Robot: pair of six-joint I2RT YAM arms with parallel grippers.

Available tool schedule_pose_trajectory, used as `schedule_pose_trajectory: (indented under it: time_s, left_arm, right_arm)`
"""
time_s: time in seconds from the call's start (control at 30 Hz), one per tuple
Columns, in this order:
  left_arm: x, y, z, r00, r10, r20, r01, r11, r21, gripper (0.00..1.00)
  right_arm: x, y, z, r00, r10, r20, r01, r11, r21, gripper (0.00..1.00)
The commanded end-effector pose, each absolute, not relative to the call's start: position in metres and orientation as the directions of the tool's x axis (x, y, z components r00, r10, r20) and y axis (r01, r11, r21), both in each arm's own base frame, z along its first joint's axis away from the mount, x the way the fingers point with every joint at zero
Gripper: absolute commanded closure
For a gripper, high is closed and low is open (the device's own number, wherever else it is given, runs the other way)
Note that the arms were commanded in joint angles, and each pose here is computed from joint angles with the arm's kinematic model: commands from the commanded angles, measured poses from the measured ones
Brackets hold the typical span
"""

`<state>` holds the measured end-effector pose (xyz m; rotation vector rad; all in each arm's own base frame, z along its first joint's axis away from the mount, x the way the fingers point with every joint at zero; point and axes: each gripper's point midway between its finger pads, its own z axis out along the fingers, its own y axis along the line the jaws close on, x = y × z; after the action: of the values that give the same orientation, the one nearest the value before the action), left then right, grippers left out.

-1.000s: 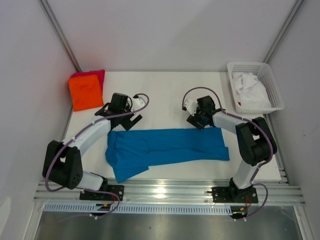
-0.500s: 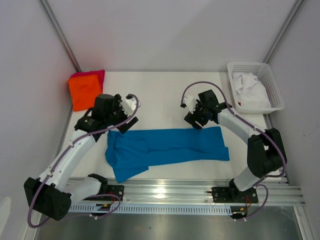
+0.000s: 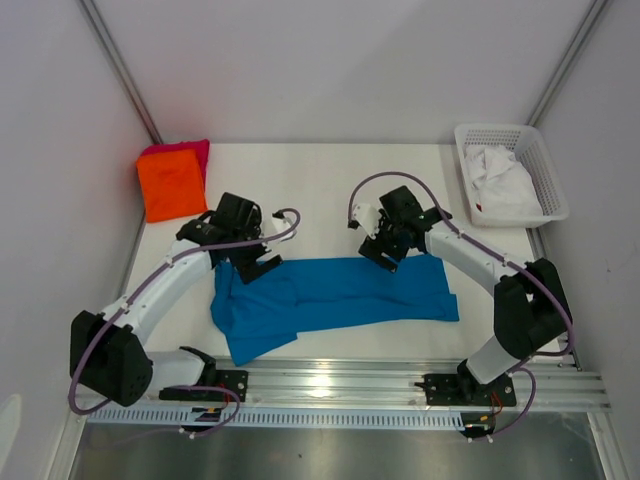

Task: Fold and stack the t-shirts
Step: Fold the tshirt

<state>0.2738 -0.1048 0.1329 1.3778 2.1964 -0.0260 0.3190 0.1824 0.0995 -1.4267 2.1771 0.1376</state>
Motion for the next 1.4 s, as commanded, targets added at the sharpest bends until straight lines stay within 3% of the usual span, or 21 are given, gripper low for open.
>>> schedule_pose_trajectory:
  time_s: [0.0, 0.2, 0.47, 0.77, 1.0, 1.17, 1.37]
  left_arm:
    - [0.284, -0.094, 0.127, -0.299, 0.875, -0.381, 0.832, 0.434, 0.345, 0.01]
    - [0.318, -0.074, 0.112, -0.321, 0.916, -0.241, 0.769, 0.401, 0.499, 0.01]
    - [0.367, -0.095, 0.113, -0.299, 0.895, -0.332, 0.693, 0.443, 0.569, 0.01]
    - [0.404, -0.088, 0.102, -0.314, 0.905, -0.288, 0.604, 0.424, 0.675, 0.01]
    - [0.378, -0.103, 0.115, -0.299, 0.868, -0.398, 0.691, 0.484, 0.537, 0.01]
    - [0.344, -0.098, 0.111, -0.302, 0.877, -0.373, 0.756, 0.459, 0.466, 0.01]
    - [0.301, -0.096, 0.114, -0.276, 0.897, -0.346, 0.842, 0.399, 0.362, 0.05]
  right_arm:
    - [0.327, 0.172, 0.085, -0.301, -0.857, -0.419, -0.868, 0.428, -0.251, 0.22]
    - [0.343, 0.159, 0.047, -0.299, -0.892, -0.340, -0.855, 0.408, -0.319, 0.22]
    - [0.384, 0.139, 0.023, -0.400, -0.845, -0.356, -0.812, 0.507, -0.290, 0.22]
    - [0.418, 0.115, 0.011, -0.474, -0.818, -0.326, -0.742, 0.570, -0.352, 0.22]
    - [0.425, 0.100, -0.003, -0.515, -0.804, -0.298, -0.714, 0.594, -0.371, 0.22]
    - [0.437, 0.086, -0.009, -0.549, -0.790, -0.273, -0.677, 0.612, -0.409, 0.22]
    - [0.451, 0.082, 0.013, -0.587, -0.729, -0.351, -0.625, 0.684, -0.375, 0.21]
